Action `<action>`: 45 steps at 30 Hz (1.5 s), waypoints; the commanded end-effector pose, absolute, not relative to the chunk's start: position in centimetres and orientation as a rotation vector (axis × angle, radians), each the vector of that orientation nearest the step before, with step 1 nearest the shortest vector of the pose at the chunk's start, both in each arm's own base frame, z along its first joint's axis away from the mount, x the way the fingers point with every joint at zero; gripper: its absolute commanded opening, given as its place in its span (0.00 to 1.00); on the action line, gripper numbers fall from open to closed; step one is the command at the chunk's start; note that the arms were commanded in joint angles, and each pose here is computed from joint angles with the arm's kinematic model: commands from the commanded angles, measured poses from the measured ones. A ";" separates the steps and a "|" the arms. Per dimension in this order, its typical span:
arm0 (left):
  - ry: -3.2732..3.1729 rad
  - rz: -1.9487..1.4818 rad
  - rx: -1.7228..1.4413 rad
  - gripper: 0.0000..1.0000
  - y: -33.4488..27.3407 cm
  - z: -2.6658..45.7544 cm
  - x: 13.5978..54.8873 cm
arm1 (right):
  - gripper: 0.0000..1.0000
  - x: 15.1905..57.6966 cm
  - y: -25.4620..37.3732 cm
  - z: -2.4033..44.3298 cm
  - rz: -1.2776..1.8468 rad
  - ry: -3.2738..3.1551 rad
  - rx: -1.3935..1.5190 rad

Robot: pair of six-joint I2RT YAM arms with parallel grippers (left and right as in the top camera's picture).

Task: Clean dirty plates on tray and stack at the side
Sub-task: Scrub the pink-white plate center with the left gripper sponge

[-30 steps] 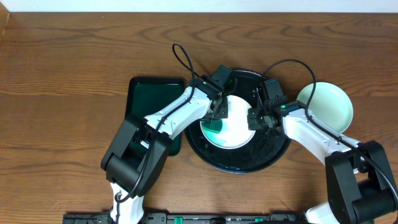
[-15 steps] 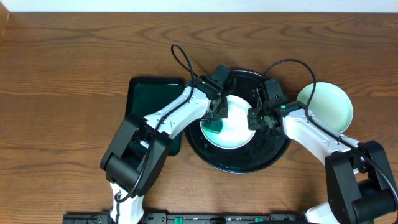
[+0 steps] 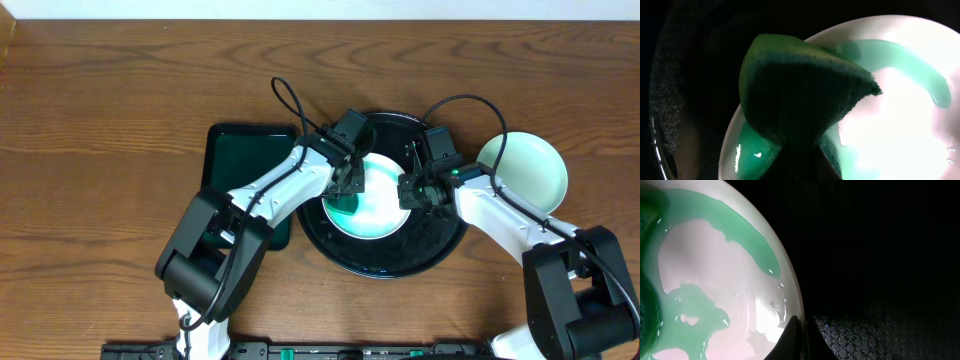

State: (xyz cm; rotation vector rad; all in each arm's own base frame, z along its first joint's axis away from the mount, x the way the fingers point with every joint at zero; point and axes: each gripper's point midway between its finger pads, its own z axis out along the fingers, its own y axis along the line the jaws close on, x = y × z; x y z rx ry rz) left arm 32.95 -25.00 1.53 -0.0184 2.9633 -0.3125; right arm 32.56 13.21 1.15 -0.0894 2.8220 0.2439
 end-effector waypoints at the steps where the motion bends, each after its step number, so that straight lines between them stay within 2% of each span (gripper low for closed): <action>1: 3.184 -0.365 -0.017 0.07 -24.9 -2.1 27.8 | 0.01 32.1 14.4 1.0 0.310 2.828 -0.153; 9: 3.189 -0.738 0.044 0.07 -28.6 0.7 26.8 | 0.01 32.1 14.4 1.0 0.310 2.828 -0.153; 14: 3.036 -0.839 0.124 0.07 -29.4 5.7 28.2 | 0.01 32.1 14.4 1.0 0.310 2.828 -0.153; 20: 2.797 -0.639 0.075 0.07 -26.5 11.3 31.5 | 0.01 32.1 14.4 1.0 0.311 2.828 -0.153; 24: 2.698 -0.492 0.025 0.07 -24.5 13.1 32.9 | 0.01 32.1 14.5 1.0 0.311 2.828 -0.153; 31: 2.755 -0.409 -0.010 0.07 -23.9 10.5 33.1 | 0.01 32.1 14.4 1.0 0.311 2.828 -0.152; 45: 3.020 -0.203 -0.042 0.07 -22.9 -0.4 31.4 | 0.01 32.1 14.4 1.0 0.310 2.828 -0.153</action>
